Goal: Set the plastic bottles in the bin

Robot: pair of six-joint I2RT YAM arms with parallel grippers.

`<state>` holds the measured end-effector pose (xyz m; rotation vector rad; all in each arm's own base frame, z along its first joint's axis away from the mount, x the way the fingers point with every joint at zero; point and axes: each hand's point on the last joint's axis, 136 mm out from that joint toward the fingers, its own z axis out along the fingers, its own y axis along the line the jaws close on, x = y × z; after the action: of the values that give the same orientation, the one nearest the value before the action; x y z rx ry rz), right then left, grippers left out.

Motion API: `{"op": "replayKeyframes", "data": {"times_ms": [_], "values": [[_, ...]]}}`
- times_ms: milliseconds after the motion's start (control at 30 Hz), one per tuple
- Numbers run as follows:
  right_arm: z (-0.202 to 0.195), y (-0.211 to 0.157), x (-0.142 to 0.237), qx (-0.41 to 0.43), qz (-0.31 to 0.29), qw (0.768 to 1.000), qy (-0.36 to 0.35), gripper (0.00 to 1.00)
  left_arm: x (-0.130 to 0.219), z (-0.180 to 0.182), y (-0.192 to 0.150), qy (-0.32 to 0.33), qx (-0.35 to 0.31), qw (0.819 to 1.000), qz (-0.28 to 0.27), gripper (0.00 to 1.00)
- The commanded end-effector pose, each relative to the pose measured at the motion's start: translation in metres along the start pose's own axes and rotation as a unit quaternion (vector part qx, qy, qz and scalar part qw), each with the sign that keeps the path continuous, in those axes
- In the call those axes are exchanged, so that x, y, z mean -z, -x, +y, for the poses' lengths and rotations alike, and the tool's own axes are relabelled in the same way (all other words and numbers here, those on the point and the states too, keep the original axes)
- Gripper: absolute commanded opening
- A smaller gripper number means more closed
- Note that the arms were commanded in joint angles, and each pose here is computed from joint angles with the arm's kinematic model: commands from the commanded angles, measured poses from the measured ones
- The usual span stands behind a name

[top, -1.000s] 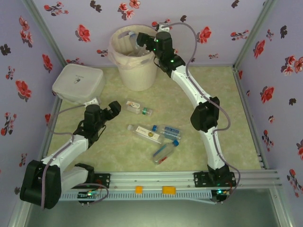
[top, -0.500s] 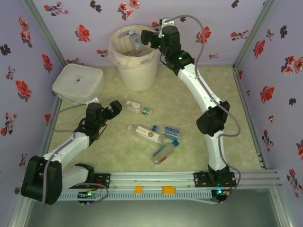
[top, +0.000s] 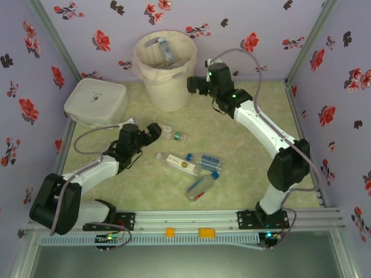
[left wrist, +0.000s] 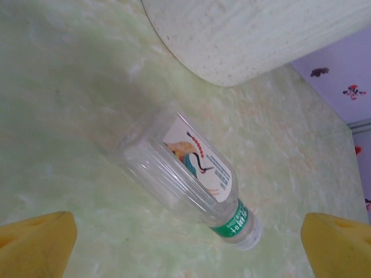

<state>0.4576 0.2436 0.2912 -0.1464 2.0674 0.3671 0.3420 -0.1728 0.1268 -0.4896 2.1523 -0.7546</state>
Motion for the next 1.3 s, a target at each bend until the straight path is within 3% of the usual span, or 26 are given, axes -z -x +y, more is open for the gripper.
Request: {"op": "replayKeyframes", "data": {"times_ms": [0, 200, 367, 600, 1033, 1133, 1267], "values": [[-0.006, -0.014, 0.018, 0.001, -0.004, 1.0, 0.001, 1.0, -0.009, -0.018, 0.01, -0.001, 0.03, 0.999, -0.029, 1.0], [-0.033, -0.058, 0.029, -0.004, 0.01, 0.999, -0.033, 1.0, -0.032, -0.011, -0.002, 0.065, 0.082, 0.994, -0.019, 1.0], [-0.064, -0.099, 0.037, -0.02, 0.017, 0.996, -0.08, 1.0, -0.05, -0.008, -0.01, 0.144, 0.083, 0.986, -0.002, 1.0], [-0.096, -0.147, 0.042, -0.052, 0.04, 0.991, -0.115, 1.0, -0.066, 0.012, -0.026, 0.263, 0.105, 0.959, 0.024, 1.0], [-0.12, -0.166, 0.036, -0.065, 0.054, 0.986, -0.143, 1.0, -0.095, 0.022, -0.03, 0.3, 0.118, 0.946, 0.02, 0.98], [-0.123, -0.17, 0.034, -0.072, 0.059, 0.984, -0.152, 1.0, -0.097, 0.023, -0.026, 0.299, 0.12, 0.947, 0.01, 0.92], [-0.12, -0.168, 0.033, -0.072, 0.056, 0.986, -0.142, 1.0, -0.095, 0.025, -0.016, 0.295, 0.12, 0.948, -0.012, 0.76]]}}
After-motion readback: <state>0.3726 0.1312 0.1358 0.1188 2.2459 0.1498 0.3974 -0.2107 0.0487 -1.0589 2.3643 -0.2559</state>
